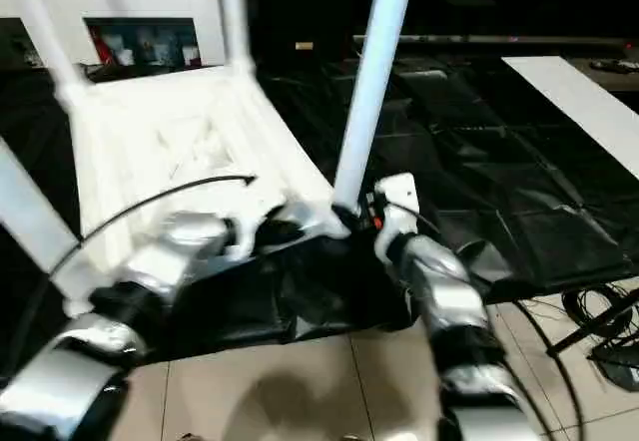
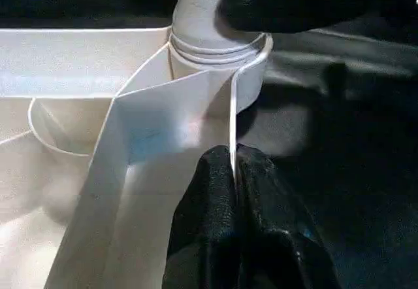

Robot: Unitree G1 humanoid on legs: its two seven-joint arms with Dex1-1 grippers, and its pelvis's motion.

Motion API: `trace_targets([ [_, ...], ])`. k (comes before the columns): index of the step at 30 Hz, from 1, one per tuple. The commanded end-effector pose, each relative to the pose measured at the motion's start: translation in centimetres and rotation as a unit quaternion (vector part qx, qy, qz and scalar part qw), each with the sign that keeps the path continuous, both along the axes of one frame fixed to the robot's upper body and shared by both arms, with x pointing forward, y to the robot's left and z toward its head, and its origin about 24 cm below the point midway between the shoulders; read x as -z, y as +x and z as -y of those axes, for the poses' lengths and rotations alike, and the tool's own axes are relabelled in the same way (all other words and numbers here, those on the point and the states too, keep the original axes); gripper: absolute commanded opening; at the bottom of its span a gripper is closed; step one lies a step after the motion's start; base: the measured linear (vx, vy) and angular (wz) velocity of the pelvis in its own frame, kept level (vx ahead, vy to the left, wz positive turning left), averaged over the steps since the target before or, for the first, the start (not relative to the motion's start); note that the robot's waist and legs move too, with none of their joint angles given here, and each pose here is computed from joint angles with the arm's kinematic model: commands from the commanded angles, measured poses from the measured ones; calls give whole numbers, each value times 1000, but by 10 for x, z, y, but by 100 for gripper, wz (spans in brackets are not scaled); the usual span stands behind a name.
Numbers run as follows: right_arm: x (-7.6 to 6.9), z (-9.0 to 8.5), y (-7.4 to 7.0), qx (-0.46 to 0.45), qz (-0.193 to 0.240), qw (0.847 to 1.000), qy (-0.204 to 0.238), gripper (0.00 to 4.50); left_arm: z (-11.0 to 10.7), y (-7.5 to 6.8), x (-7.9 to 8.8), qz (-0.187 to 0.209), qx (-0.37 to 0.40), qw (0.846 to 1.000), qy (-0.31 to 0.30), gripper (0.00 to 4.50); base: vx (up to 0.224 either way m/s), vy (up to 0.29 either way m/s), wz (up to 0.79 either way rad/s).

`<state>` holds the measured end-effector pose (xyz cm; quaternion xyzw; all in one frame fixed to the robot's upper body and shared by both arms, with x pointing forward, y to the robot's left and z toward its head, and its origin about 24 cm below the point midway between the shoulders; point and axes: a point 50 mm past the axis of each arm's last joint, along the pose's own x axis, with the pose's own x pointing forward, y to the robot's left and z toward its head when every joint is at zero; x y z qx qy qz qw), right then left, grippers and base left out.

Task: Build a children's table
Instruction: Rotate leg to tighten

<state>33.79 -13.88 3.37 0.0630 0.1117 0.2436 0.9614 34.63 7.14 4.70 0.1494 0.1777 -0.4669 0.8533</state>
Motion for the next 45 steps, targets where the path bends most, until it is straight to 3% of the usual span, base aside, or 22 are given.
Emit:
trace_targets([
  [1, 12, -23, 0, 15, -46, 999, 20, 194, 34, -4, -8, 20, 31, 999, -41, 0, 0, 0, 0],
  [4, 9, -27, 5, 51, -47, 997, 32, 194, 37, -5, -7, 27, 28, 999, -35, 0, 0, 0, 0],
  [6, 6, -33, 5, 27, -32, 999, 18, 194, 35, -5, -6, 25, 27, 999, -36, 0, 0, 0, 0],
  [7, 4, -38, 1, -23, -2, 999, -23, 194, 31, -4, -6, 23, 30, 999, -39, 0, 0, 0, 0],
  [9, 4, -40, 0, -41, 9, 998, -39, 194, 30, -4, -6, 23, 30, 999, -38, 0, 0, 0, 0],
  [10, 4, -37, -4, -73, 24, 995, -57, 239, 26, -2, -7, 21, 28, 998, -42, 0, 0, 0, 0],
  [14, 3, -25, -7, -92, 25, 995, -41, 261, 16, 0, -6, 19, 28, 999, -42, 0, 0, 0, 0],
  [16, -1, -6, -9, -115, 33, 991, -64, 289, 3, 0, -5, 13, 29, 999, -41, 0, 0, 0, 0],
  [18, -2, -2, -9, -119, 33, 990, -69, 295, 1, 0, -4, 12, 31, 999, -41, 0, 0, 0, 0],
  [22, -12, 17, -13, -154, 45, 984, -75, 295, -12, -4, -4, 3, 58, 997, -42, 0, 0, 0, 0],
  [29, -19, 30, -15, -184, 43, 978, -88, 295, -23, -16, -6, -19, 134, 989, -57, 0, 0, 0, 0],
  [36, -19, 31, -15, -182, 38, 979, -88, 295, -27, -20, -6, -23, 143, 988, -58, 0, 0, 0, 0],
  [37, -18, 26, -18, -210, 36, 974, -72, 295, -28, -22, -5, -24, 144, 988, -59, 0, 0, 0, 0],
  [45, -19, 23, -18, -216, 33, 974, -58, 218, -29, -23, -5, -24, 142, 988, -61, 0, 0, 0, 0],
])
